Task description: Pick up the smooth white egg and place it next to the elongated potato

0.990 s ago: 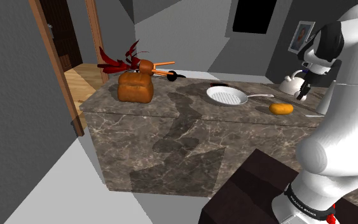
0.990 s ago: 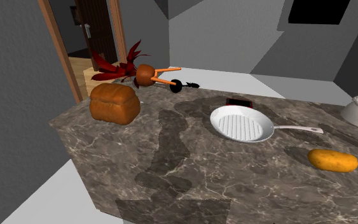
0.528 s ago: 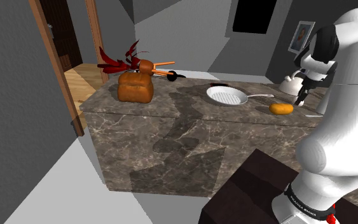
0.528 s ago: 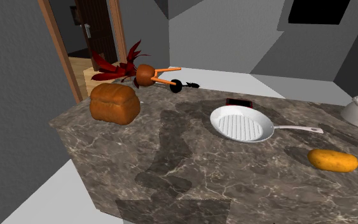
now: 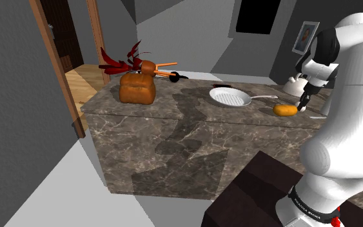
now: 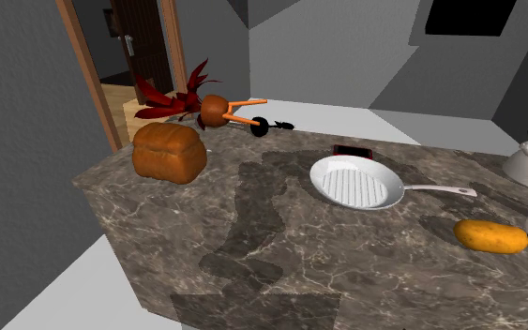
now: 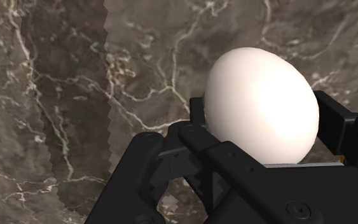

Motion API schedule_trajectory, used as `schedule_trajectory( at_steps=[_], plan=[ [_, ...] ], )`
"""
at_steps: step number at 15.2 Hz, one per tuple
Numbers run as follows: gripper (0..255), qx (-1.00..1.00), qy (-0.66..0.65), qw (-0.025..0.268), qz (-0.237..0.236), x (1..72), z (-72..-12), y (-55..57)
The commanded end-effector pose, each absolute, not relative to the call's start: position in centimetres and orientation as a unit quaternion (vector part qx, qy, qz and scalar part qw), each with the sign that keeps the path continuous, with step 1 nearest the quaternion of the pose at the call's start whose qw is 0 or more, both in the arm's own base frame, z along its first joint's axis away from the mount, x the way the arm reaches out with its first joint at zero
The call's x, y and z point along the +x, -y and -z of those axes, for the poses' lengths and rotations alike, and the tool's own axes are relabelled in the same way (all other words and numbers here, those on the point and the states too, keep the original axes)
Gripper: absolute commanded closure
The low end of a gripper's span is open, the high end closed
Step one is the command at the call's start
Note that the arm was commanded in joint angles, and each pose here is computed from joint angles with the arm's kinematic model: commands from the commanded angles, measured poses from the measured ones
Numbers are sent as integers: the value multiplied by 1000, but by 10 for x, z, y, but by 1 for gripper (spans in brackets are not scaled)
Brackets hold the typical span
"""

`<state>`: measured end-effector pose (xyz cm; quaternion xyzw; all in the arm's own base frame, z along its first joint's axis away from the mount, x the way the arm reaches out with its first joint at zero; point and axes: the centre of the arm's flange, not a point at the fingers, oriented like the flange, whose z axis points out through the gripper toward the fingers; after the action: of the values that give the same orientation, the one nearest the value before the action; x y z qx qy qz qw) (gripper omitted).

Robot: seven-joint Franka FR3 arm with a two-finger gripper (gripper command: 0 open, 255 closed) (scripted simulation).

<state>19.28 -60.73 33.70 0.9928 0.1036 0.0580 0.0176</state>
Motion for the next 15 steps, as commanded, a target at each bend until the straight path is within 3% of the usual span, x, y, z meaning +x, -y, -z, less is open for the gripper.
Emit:
schedule_trajectory(
  at_steps=[1, 3, 4, 9, 15],
  plan=[
    [255, 993, -104, 18, -58, 193, -337, 607],
    [255, 993, -104, 18, -58, 193, -337, 607],
    [0, 993, -104, 18, -58, 193, -337, 607],
    [0, 993, -104, 18, -58, 193, -337, 607],
    [0, 993, -104, 18, -58, 187, -386, 606]
  ],
)
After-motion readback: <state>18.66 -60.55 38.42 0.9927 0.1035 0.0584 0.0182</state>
